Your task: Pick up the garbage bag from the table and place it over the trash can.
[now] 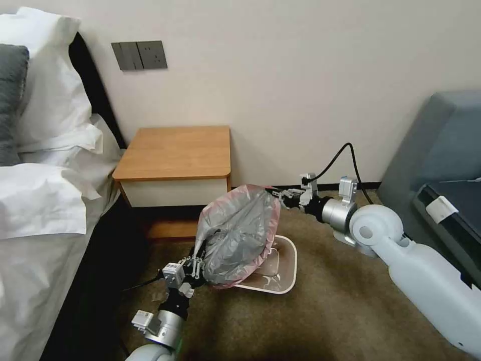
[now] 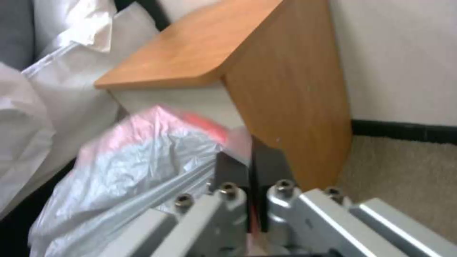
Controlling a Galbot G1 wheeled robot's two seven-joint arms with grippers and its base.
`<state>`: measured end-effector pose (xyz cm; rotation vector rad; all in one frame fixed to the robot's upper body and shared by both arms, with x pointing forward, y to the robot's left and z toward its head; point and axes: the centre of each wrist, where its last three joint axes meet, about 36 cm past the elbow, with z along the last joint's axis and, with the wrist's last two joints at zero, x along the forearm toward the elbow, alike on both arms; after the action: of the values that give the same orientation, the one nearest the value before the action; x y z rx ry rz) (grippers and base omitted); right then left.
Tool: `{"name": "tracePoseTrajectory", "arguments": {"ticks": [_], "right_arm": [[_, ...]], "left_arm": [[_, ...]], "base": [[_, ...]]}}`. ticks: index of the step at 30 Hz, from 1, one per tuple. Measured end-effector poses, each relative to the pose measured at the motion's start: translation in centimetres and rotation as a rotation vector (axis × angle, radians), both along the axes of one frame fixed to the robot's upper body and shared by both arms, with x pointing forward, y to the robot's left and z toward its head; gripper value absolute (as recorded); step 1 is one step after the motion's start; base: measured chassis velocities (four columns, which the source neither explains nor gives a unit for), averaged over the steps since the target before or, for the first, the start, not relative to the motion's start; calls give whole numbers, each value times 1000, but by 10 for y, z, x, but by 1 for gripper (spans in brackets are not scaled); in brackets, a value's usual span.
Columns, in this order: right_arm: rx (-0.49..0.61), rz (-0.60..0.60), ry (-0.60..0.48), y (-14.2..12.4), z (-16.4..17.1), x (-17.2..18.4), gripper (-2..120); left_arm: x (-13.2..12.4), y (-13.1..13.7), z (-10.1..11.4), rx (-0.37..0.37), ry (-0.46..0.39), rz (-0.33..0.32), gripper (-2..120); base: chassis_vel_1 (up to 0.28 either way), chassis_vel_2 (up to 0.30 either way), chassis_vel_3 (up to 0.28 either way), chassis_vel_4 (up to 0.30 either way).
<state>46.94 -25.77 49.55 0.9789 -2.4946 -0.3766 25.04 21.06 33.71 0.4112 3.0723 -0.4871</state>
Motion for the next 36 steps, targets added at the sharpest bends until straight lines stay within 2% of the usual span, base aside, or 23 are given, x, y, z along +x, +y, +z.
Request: {"name": "tracePoseTrajectory", "arguments": {"ticks": [1, 3, 5, 7, 8, 11, 13, 16, 18, 19, 21, 24, 29, 32, 33, 35, 36], "right_arm": [[5, 5, 5, -1, 0, -4, 10], [23, 17, 28, -8, 3, -16, 22], [31, 21, 38, -12, 5, -20, 25], [50, 19, 65, -22, 7, -31, 37], [50, 19, 65, -22, 7, -31, 37], [105, 0, 123, -33, 5, -45, 50], [116, -3, 135, -34, 3, -47, 53], [192, 0, 198, -33, -1, -57, 70], [203, 2, 204, -32, -1, -57, 71], [221, 8, 216, -30, -2, -58, 80], [227, 14, 222, -28, -4, -58, 83], [240, 34, 228, -23, -5, -58, 96], [240, 43, 226, -21, -5, -56, 86], [242, 50, 226, -20, -6, -55, 71], [242, 50, 226, -20, -6, -55, 71], [244, 53, 227, -20, -6, -56, 63], [252, 59, 230, -18, -8, -56, 54]], "left_arm": [[0, 0, 0, 0, 0, 1, 9], [1, 1, 1, -3, 0, 10, 9], [2, 1, 1, -6, 1, 16, 9], [4, 2, 2, -15, 3, 30, 9], [4, 2, 2, -15, 3, 30, 9], [5, 1, 3, -33, 3, 45, 9], [6, 0, 3, -38, 3, 48, 9], [7, 1, 3, -48, 3, 54, 9], [7, 1, 4, -48, 3, 53, 9], [8, 1, 4, -46, 4, 53, 9], [8, 2, 4, -45, 4, 52, 9], [8, 2, 4, -44, 4, 51, 9], [8, 3, 4, -42, 4, 48, 9], [10, 3, 3, -39, 3, 48, 9], [10, 3, 3, -39, 3, 48, 9], [10, 4, 3, -37, 5, 49, 9], [10, 4, 3, -34, 5, 49, 9]], "base": [[0, 0, 0, 0], [0, 0, 0, 0], [0, 0, 0, 0], [0, 0, 0, 0], [0, 0, 0, 0], [0, 0, 0, 0], [0, 0, 0, 0], [0, 0, 0, 0], [0, 0, 0, 0], [0, 0, 0, 0], [0, 0, 0, 0], [0, 0, 0, 0], [0, 0, 0, 0], [0, 0, 0, 0], [0, 0, 0, 0], [0, 0, 0, 0], [0, 0, 0, 0]]}}
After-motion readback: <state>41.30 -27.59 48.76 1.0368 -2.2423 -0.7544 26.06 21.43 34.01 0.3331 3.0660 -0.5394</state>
